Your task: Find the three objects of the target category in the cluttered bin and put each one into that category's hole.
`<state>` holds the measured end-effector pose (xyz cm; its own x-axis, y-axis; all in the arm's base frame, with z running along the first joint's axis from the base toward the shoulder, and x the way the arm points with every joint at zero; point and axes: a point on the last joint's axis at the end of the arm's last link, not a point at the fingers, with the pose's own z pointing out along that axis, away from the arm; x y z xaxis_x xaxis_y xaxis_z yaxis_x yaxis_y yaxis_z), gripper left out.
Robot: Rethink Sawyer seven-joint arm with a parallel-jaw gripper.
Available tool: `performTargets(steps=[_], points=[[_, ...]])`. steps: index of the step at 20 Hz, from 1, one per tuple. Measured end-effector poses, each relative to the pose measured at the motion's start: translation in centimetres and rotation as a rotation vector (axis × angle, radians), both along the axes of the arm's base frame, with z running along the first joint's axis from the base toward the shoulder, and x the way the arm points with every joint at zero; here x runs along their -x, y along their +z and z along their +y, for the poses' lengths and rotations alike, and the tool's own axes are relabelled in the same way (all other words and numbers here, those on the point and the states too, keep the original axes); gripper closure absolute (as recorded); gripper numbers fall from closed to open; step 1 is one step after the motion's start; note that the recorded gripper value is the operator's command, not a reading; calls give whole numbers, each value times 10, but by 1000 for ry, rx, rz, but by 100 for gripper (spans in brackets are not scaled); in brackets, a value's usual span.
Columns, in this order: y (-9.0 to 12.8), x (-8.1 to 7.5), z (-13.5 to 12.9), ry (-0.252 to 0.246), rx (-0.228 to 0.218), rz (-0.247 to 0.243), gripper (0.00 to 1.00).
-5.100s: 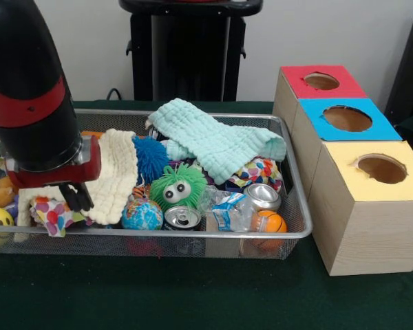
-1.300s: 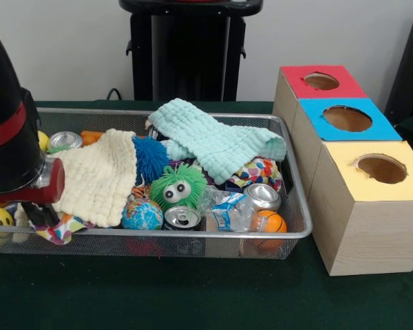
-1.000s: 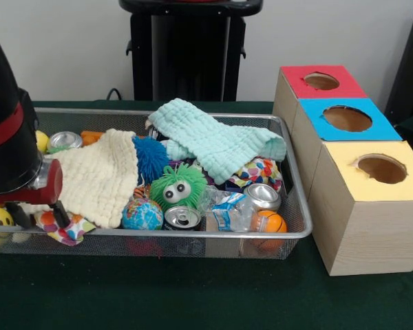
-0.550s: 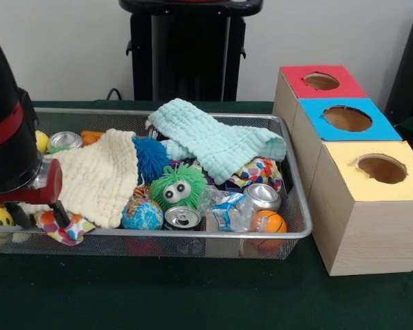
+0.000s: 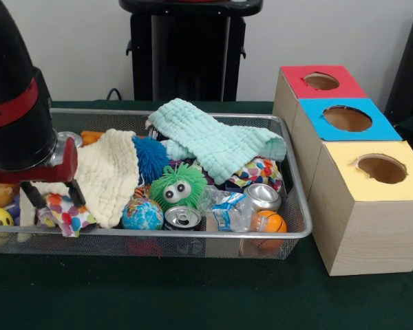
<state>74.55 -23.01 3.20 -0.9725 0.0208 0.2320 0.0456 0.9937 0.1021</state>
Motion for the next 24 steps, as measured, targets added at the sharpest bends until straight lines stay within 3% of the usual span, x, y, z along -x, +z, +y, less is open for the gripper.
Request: performTargets(steps=[9,10,16,24], points=[[11,23,9,25,29,-32,0],[12,25,9,28,36,-36,100],[11,35,4,29,62,-44,100],[11,37,-4,11,71,-56,100]])
